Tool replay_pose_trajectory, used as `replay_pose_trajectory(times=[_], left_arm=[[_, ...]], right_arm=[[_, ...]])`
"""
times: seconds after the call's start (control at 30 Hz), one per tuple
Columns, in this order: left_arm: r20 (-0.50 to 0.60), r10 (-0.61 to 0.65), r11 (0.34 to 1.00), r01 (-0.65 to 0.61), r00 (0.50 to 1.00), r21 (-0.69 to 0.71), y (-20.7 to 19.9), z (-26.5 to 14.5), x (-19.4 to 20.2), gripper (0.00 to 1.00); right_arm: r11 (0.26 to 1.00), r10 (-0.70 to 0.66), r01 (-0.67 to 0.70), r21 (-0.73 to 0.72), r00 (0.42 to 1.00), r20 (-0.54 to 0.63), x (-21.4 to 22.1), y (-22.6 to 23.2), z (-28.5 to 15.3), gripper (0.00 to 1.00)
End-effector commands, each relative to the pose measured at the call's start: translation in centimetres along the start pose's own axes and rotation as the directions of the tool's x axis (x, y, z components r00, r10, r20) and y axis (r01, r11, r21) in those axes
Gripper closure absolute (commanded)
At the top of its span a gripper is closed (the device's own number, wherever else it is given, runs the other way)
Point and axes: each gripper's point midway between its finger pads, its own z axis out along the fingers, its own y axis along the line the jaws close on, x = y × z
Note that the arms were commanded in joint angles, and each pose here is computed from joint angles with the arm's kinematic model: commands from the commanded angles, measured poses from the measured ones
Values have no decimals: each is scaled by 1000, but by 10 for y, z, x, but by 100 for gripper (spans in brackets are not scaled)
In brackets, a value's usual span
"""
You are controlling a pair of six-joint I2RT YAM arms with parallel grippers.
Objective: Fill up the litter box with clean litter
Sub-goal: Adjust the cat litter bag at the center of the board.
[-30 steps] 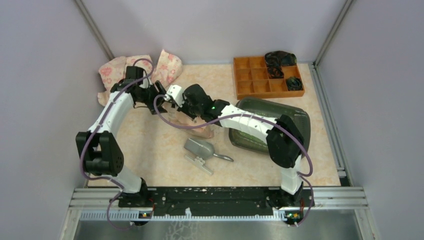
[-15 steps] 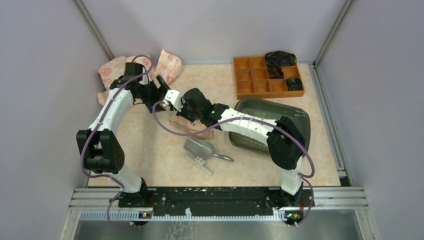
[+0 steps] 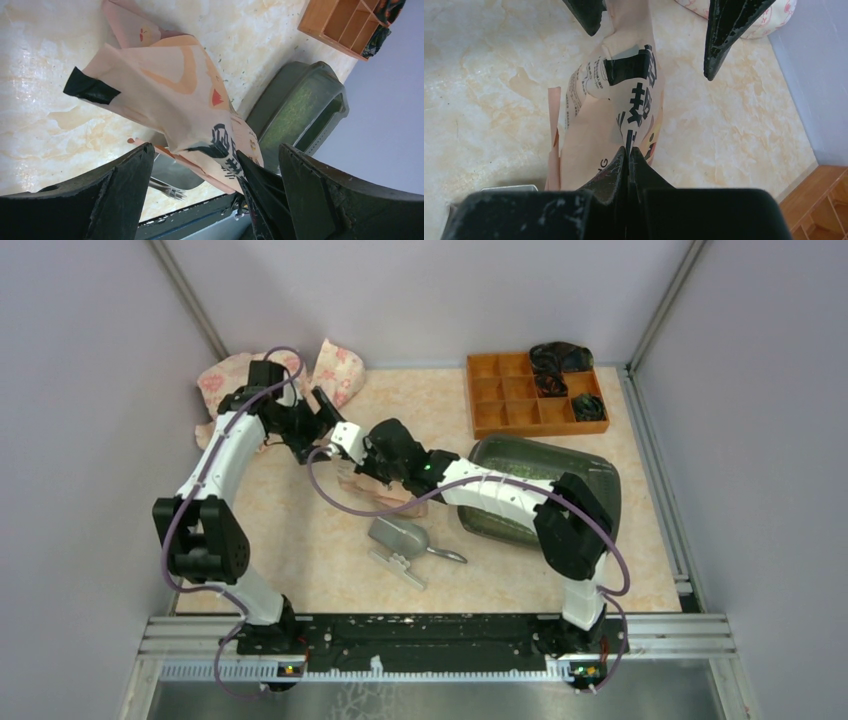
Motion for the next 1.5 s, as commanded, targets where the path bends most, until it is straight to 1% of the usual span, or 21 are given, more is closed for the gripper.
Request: replay_pose_trajectory(times=[0.0, 0.27, 0.3, 0.37, 0.43, 0.5, 0.57, 0.6, 0.63, 0.73, 0.77, 0.83, 0.93, 1.0, 1.1, 1.2, 1.23, 1.27, 1.33, 1.4, 1.47], left_arm=[[-22, -41, 999, 41, 999, -28, 7, 7, -2, 1], [-2, -43, 995, 43, 999, -85, 22, 21, -12, 2], [-4, -44, 996, 43, 999, -84, 22, 22, -13, 8], [-9, -38, 997, 37, 999, -72, 21, 25, -14, 27], [-15, -34, 998, 33, 999, -61, 19, 28, -15, 43], [-11, -34, 997, 33, 999, -72, 21, 30, -17, 49], [-11, -32, 996, 31, 999, -87, 24, 31, -19, 61], [-8, -30, 995, 29, 1000, -94, 26, 31, -21, 63], [-8, -27, 995, 26, 1000, -98, 27, 32, -22, 68], [-5, -25, 992, 25, 1000, -121, 32, 33, -27, 95], [-6, -27, 992, 26, 1000, -126, 32, 33, -28, 100], [1, -22, 991, 22, 1000, -133, 31, 31, -32, 100], [24, -4, 990, 7, 1000, -141, 30, 28, -39, 100], [37, 9, 990, -4, 999, -140, 28, 25, -43, 100], [46, 22, 991, -16, 999, -136, 24, 22, -48, 100], [54, 32, 991, -25, 998, -134, 22, 20, -51, 100], [58, 36, 991, -28, 998, -134, 21, 19, -52, 100], [58, 42, 991, -34, 997, -131, 20, 19, -53, 100], [60, 47, 991, -39, 997, -129, 20, 19, -53, 100], [58, 52, 991, -44, 997, -129, 21, 20, -53, 100], [51, 54, 990, -47, 997, -131, 24, 22, -51, 100]], right_arm=[[999, -24, 20, 47, 996, 84, -29, -9, -20, 100], [998, -52, 47, 38, 992, 113, -34, -4, -23, 100], [998, -55, 50, 38, 992, 116, -34, -4, -23, 100], [998, -57, 54, 36, 992, 113, -32, -3, -23, 100], [998, -59, 56, 35, 992, 110, -30, -2, -22, 100], [998, -62, 59, 34, 992, 107, -29, -2, -22, 100], [998, -64, 61, 33, 993, 103, -28, -1, -22, 100], [998, -65, 62, 33, 993, 103, -28, -1, -22, 100], [997, -67, 64, 33, 992, 103, -28, -1, -22, 100], [997, -68, 64, 36, 993, 100, -27, -2, -23, 100], [997, -67, 64, 33, 993, 99, -26, 0, -23, 100], [998, -62, 59, 39, 993, 96, -27, -2, -23, 100], [998, -18, 11, 61, 995, 102, -36, -9, -26, 100], [997, 39, -46, 62, 993, 111, -45, -15, -30, 91], [986, 125, -138, 92, 983, 135, -66, -31, -47, 81], [972, 187, -202, 116, 974, 130, -84, -45, -79, 74], [965, 218, -232, 121, 969, 115, -85, -47, -90, 67], [958, 247, -259, 124, 963, 104, -86, -49, -103, 66], [949, 298, -305, 83, 951, 84, -80, -40, -125, 65], [926, 371, -375, 42, 926, 67, -69, -27, -146, 56], [899, 437, -437, -39, 899, -6, -48, 1, -156, 54]])
